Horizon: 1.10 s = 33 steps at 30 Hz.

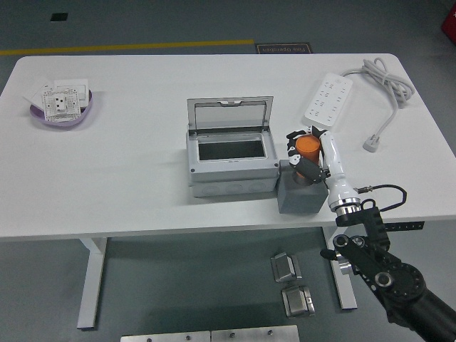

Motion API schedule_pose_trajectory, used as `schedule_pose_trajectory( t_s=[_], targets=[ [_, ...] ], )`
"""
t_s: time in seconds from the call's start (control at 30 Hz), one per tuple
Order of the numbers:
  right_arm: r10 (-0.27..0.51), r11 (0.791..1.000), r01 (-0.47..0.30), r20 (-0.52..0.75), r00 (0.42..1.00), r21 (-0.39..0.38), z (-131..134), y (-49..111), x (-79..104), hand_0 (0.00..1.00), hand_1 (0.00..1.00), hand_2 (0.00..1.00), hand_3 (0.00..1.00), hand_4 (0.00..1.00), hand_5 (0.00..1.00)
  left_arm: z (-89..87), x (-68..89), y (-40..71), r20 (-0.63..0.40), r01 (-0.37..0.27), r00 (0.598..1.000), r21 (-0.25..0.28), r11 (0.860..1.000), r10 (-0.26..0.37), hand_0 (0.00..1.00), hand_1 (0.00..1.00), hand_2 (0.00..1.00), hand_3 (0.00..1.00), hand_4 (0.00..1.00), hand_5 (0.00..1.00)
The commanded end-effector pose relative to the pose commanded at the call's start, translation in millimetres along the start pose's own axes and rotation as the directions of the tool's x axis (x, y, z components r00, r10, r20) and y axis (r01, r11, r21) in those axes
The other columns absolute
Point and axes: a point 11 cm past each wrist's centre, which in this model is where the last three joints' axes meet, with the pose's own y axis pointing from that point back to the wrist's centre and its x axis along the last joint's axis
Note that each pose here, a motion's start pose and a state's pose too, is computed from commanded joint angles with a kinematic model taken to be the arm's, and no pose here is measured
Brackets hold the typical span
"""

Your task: Pick up the cylinder from the cube,place it in the box,flap close box

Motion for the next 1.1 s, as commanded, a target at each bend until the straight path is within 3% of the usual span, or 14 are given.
schedule_pose_trajectory(
  t_s=[0.07,0.23,0.27,0.43,0.47,0.5,0.77,1.03,1.07,1.1],
  targets=[
    [-0.028,1.000,0.029,-0.027,0.999,0.009,-5.0,-5.5,-3.5,0.539,0.262,0.294,0.222,0.002,0.002,-0.5,0.8,0.0,0.000,-0.001,1.000,0.001,1.000,0.001,0.626,0.589,0.555,0.600,0.511,0.051],
    [-0.174,0.983,0.182,-0.168,0.970,0.032,-30.2,-29.2,-27.4,0.539,0.262,0.294,0.222,0.002,0.002,-1.5,4.6,0.2,0.001,-0.008,1.000,0.005,1.000,0.008,0.626,0.589,0.555,0.600,0.511,0.051],
    [-0.202,0.977,0.213,-0.204,0.958,0.032,-35.4,-33.8,-32.8,0.487,0.251,0.291,0.218,0.002,0.002,-1.4,5.2,0.2,0.001,-0.009,1.000,0.005,1.000,0.009,0.627,0.590,0.556,0.600,0.513,0.055],
    [-0.298,0.945,0.326,-0.374,0.878,0.012,-54.2,-51.7,-56.3,0.487,0.251,0.291,0.218,0.002,0.002,-1.9,7.7,0.3,0.004,-0.014,1.000,0.007,1.000,0.014,0.627,0.590,0.556,0.600,0.513,0.055],
    [-0.311,0.939,0.343,-0.411,0.857,0.003,-56.6,-55.0,-60.6,0.407,0.198,0.283,0.218,0.002,0.002,-1.8,8.2,0.4,0.004,-0.015,1.000,0.007,1.000,0.015,0.627,0.591,0.556,0.601,0.515,0.059],
    [-0.321,0.934,0.356,-0.447,0.835,-0.005,-58.9,-58.4,-64.0,0.407,0.198,0.283,0.218,0.002,0.002,-1.5,8.8,0.4,0.005,-0.016,1.000,0.007,1.000,0.016,0.627,0.591,0.556,0.601,0.515,0.059],
    [-0.351,0.904,0.427,-0.627,0.695,-0.033,-70.7,-82.6,-76.8,0.382,0.191,0.280,0.217,0.002,0.002,3.2,12.8,1.1,0.012,-0.024,1.000,-0.001,1.000,0.024,0.624,0.593,0.557,0.602,0.518,0.070],
    [-0.351,0.902,0.430,-0.660,0.665,-0.046,-72.5,-95.5,-74.4,0.376,0.192,0.280,0.217,0.002,0.002,5.9,15.5,1.5,0.020,-0.029,0.999,-0.003,1.000,0.029,0.625,0.593,0.557,0.602,0.519,0.072],
    [-0.350,0.901,0.431,-0.661,0.664,-0.045,-72.4,-95.9,-74.6,0.176,0.195,0.286,0.217,0.002,0.002,6.0,15.7,1.5,0.022,-0.029,0.999,-0.003,1.000,0.029,0.623,0.594,0.558,0.602,0.520,0.071],
    [-0.350,0.901,0.431,-0.661,0.663,-0.044,-72.3,-96.2,-74.9,0.176,0.195,0.286,0.217,0.002,0.002,6.0,15.9,1.6,0.023,-0.029,0.999,-0.003,1.000,0.029,0.623,0.594,0.558,0.602,0.520,0.071]
  ],
)
